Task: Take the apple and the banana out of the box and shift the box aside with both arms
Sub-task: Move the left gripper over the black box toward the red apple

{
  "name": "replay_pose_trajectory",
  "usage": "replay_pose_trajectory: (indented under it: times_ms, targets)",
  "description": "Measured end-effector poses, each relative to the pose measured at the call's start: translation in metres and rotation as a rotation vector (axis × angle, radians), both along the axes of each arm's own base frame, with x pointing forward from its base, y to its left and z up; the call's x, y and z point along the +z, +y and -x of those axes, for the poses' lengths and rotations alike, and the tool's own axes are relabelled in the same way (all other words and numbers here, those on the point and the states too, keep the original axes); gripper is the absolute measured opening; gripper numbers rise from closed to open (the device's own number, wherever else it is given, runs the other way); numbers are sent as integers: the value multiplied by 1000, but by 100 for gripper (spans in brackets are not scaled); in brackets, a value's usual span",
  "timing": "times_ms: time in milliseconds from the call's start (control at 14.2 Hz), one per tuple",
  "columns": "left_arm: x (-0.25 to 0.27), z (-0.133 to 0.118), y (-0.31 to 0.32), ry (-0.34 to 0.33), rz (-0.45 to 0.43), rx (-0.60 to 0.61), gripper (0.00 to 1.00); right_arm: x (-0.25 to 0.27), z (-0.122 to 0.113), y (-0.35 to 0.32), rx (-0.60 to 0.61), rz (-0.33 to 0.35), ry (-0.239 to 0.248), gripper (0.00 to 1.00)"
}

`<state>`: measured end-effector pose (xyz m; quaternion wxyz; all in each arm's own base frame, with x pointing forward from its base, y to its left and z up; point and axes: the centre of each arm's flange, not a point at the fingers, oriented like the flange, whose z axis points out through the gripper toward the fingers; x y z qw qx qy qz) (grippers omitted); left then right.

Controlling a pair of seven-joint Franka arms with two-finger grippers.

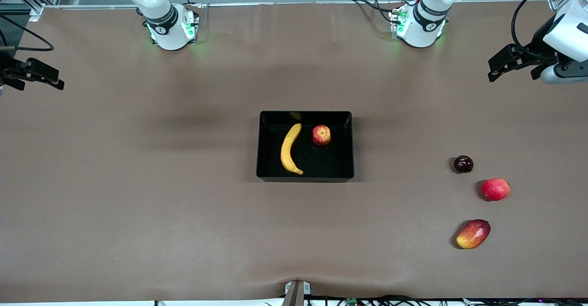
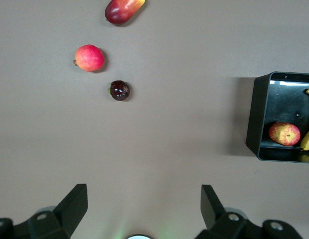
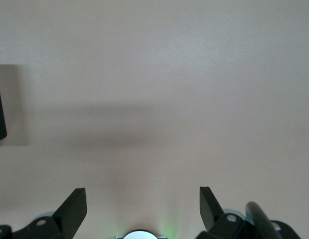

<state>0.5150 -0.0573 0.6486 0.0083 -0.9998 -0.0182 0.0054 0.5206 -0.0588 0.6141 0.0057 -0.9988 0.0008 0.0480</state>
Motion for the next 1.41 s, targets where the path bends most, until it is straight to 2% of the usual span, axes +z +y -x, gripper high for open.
replay_pose_trajectory:
  times_ms: [352,562,914,1195,1406]
  targets:
    - [0,-1,2,0,0,5,100,0,0,0,0,0,0,100]
    - [-11,-7,-8,22,-1,-13,100,0,0,0,0,0,0,100]
    - [-61,-20,-106,61,-8,16,100,0,0,-1,-1,0,0,100]
    - [-118,-25,-182,44,16,42,100,0,0,-3,-5,0,0,100]
    - [-171,-15,-232,38,35,17,100,0,1,-5,-9,0,1,100]
